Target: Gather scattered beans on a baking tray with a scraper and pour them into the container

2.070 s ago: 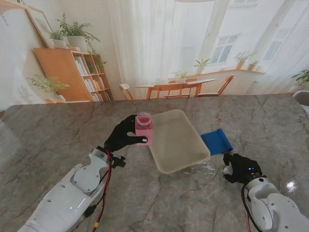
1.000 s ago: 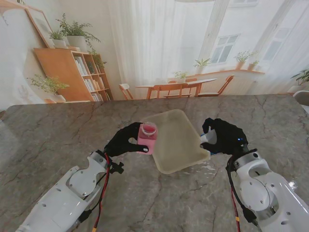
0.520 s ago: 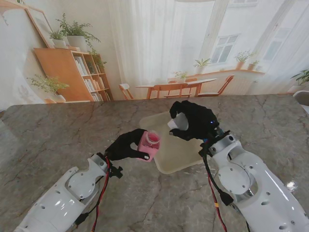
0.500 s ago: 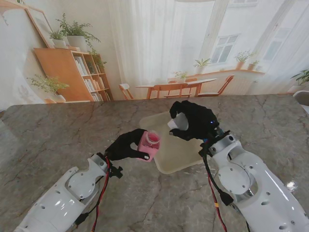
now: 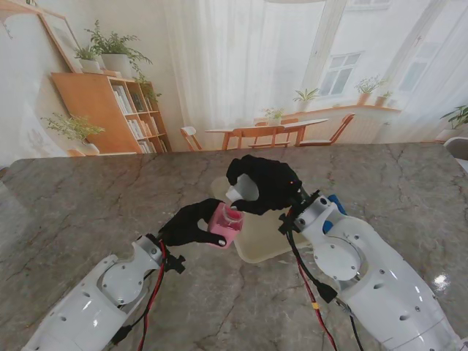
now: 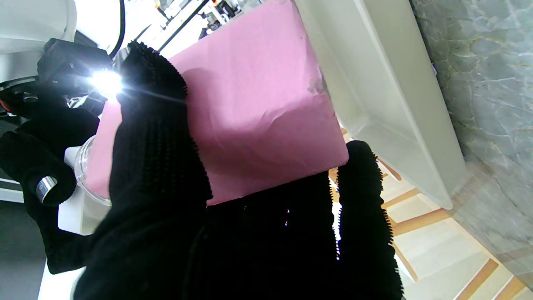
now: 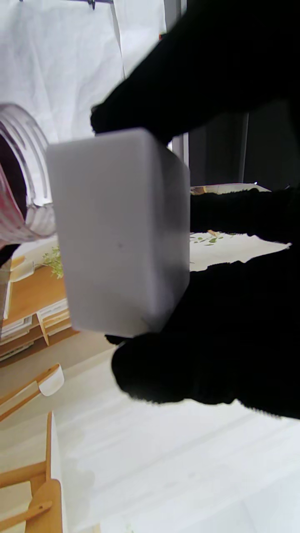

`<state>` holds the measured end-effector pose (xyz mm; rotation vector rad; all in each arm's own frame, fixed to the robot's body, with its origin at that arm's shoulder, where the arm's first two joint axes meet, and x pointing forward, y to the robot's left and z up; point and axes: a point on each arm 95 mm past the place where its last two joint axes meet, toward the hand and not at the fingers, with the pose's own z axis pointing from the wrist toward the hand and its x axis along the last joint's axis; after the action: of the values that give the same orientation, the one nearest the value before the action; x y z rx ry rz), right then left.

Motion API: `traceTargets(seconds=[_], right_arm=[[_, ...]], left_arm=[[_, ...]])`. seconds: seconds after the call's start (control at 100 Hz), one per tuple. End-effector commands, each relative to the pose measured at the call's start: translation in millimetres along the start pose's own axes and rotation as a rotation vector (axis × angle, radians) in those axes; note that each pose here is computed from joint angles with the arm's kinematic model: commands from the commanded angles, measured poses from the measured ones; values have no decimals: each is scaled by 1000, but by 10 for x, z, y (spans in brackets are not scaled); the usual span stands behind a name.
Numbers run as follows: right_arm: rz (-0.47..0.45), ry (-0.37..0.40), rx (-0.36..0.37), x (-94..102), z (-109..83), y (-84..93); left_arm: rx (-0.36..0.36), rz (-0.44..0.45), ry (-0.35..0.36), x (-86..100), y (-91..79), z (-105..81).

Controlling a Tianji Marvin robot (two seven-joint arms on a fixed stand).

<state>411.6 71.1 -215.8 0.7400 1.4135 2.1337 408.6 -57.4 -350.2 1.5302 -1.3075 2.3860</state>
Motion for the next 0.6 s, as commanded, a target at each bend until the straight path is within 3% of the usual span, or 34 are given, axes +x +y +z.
traceTargets(seconds=[0.0,0.59], right_arm=[[6,18,19,4,35,-31],[4,131,92,18,15,-200]], left_arm=[[-1,-4,3,15,15,4],[0,10,-6,22,-8,-23]])
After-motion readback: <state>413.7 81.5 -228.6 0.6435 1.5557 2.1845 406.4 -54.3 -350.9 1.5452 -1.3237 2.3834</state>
